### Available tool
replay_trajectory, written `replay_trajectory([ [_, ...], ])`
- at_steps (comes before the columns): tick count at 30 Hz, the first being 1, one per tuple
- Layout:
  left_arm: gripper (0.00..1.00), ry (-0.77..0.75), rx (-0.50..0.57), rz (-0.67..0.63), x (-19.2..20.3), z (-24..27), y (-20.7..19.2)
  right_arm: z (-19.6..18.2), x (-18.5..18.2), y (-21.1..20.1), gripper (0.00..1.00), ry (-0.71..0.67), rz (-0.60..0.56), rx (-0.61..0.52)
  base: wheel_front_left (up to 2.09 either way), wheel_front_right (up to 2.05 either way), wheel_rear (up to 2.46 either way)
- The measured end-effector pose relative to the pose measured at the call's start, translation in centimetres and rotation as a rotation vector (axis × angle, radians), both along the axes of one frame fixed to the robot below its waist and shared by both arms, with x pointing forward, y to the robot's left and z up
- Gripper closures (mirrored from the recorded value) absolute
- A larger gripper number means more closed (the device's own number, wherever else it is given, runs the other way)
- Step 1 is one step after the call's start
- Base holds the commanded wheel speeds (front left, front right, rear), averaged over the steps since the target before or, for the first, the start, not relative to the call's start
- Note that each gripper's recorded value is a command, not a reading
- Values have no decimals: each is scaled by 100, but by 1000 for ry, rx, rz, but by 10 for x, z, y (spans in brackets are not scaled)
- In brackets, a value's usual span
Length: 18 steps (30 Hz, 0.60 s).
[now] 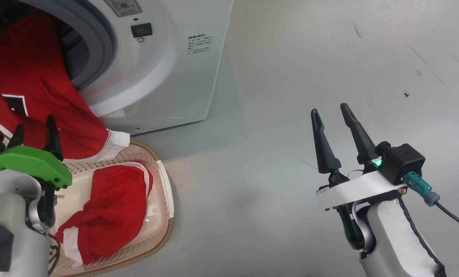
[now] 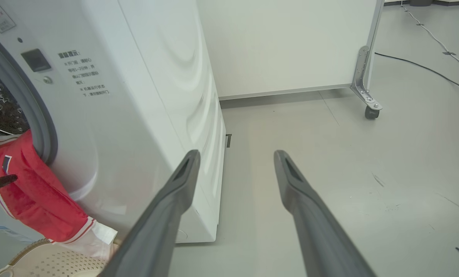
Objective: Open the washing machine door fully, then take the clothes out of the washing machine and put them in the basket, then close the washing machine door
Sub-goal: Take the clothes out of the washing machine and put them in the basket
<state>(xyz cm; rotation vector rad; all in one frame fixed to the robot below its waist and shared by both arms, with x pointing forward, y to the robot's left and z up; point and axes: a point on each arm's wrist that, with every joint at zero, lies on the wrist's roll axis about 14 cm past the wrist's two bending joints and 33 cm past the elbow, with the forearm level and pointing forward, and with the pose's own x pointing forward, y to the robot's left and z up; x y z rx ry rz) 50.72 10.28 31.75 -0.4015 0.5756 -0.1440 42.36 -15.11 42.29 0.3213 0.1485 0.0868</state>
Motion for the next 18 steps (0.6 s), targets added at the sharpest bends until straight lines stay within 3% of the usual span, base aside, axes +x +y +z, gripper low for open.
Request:
replay_trajectory([
  [18,0,101,-10,27,26,-28,3,-8,7,-8,0,16,-26,-20,0,0,0],
])
